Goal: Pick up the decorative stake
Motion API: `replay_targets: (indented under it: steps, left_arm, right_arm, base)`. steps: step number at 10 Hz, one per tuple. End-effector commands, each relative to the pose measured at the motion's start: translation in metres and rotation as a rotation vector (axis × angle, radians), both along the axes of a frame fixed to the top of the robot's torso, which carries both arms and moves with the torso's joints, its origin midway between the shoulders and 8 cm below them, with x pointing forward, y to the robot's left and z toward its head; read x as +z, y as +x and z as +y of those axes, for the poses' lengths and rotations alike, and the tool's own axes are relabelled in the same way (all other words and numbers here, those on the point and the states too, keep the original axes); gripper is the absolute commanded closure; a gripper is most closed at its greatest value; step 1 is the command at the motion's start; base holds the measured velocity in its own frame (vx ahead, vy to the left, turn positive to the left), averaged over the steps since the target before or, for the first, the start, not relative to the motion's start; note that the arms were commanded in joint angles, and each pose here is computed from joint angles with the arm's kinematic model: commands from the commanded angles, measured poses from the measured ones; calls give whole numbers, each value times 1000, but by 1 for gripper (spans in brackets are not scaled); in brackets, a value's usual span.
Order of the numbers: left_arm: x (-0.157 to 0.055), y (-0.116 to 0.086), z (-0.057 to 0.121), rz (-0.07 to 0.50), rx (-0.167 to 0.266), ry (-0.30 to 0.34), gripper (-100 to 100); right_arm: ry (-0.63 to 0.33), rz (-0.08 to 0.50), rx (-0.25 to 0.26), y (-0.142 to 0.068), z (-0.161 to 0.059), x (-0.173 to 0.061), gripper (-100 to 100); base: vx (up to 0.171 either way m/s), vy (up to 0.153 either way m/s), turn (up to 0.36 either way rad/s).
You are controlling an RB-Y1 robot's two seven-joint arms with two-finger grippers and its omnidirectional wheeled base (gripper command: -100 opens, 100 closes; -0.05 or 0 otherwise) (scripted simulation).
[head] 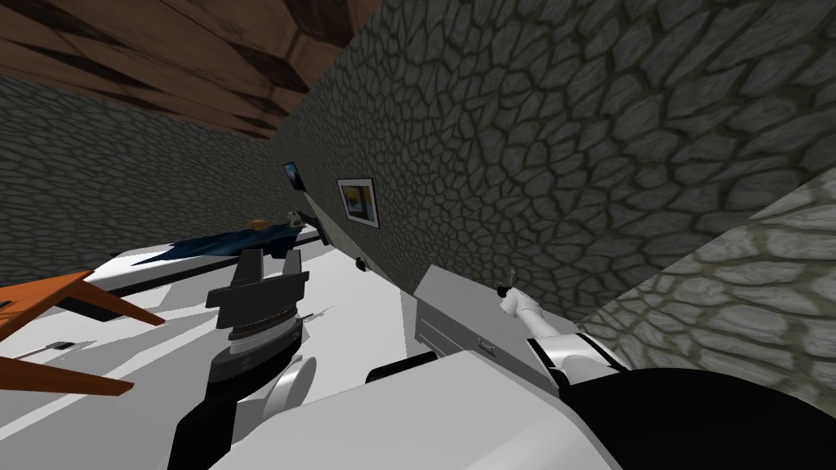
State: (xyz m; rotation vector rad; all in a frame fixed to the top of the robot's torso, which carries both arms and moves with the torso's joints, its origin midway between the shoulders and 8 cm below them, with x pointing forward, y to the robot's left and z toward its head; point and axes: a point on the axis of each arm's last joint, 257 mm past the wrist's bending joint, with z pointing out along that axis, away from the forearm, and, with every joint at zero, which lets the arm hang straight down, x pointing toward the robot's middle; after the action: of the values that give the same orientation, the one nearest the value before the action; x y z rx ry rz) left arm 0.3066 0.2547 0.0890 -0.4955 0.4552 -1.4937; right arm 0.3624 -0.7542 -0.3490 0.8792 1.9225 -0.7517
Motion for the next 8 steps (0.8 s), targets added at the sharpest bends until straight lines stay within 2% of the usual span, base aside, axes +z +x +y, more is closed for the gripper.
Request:
replay_targets:
  steps: [1, 2, 5, 6, 7, 8]
  left_arm:
    - [0, 0, 0, 0, 0, 0, 0]
    - [0, 0, 0, 0, 0, 0, 0]
    - [0, 0, 0, 0, 0, 0, 0]
    - [0, 0, 0, 0, 0, 0, 0]
    - [0, 0, 0, 0, 0, 0, 0]
    - [0, 0, 0, 0, 0, 0, 0]
  right_arm:
    - [17, -25, -11, 0, 2, -1, -100]
    - [-43, 33, -20, -19, -20, 8, -100]
    - [-4, -10, -23, -13, -9, -2, -100]
    - [-11, 0, -21, -15, -11, 0, -100]
    - [-9, -4, -23, -15, -11, 0, 100]
    - [-9, -4, -23, -15, -11, 0, 100]
  base:
    - [0, 0, 0]
    - [4, 4, -25]
    - [2, 1, -7]
    - [0, 0, 0]
    - [0, 0, 0]
    - [2, 2, 18]
